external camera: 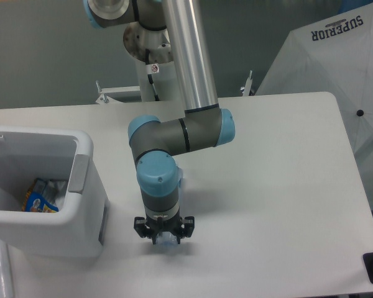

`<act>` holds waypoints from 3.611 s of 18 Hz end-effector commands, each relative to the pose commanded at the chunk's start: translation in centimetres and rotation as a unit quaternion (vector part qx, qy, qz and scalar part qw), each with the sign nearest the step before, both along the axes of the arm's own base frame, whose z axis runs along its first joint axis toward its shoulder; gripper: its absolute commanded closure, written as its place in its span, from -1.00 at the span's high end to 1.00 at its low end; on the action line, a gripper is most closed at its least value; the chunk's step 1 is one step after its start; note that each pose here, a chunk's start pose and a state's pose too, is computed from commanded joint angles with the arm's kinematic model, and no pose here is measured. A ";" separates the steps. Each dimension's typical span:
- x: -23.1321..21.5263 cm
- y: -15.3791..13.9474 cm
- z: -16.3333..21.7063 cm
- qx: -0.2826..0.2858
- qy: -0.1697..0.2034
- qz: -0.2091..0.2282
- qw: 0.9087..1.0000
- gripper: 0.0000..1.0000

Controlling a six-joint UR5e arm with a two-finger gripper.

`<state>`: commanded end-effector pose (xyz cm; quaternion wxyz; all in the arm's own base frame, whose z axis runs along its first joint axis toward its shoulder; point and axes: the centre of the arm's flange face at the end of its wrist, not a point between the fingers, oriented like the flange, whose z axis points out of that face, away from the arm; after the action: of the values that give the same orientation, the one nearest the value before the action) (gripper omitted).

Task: Place the trash in the trash can
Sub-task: 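Close the gripper around the bottle's cap end, then lift the bottle and carry it into the white trash bin, then lower the bottle inside the bin and open the gripper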

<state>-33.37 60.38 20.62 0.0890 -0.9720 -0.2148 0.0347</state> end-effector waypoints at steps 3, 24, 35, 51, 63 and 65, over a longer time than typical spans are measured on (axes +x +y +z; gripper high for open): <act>-0.2 -0.3 1.1 0.006 0.002 0.001 1.000 0.12; -9.0 0.5 25.2 0.281 0.003 0.079 0.956 0.12; -5.4 -1.2 35.5 0.372 -0.024 0.092 0.923 0.12; 12.4 2.6 41.9 0.413 -0.077 -0.046 0.906 0.12; 17.2 5.8 36.4 0.373 -0.114 -0.077 0.918 0.12; 17.5 6.1 35.6 0.367 -0.117 -0.080 0.919 0.13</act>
<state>-15.87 66.50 56.23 0.4160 -0.8822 -0.1434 -0.1676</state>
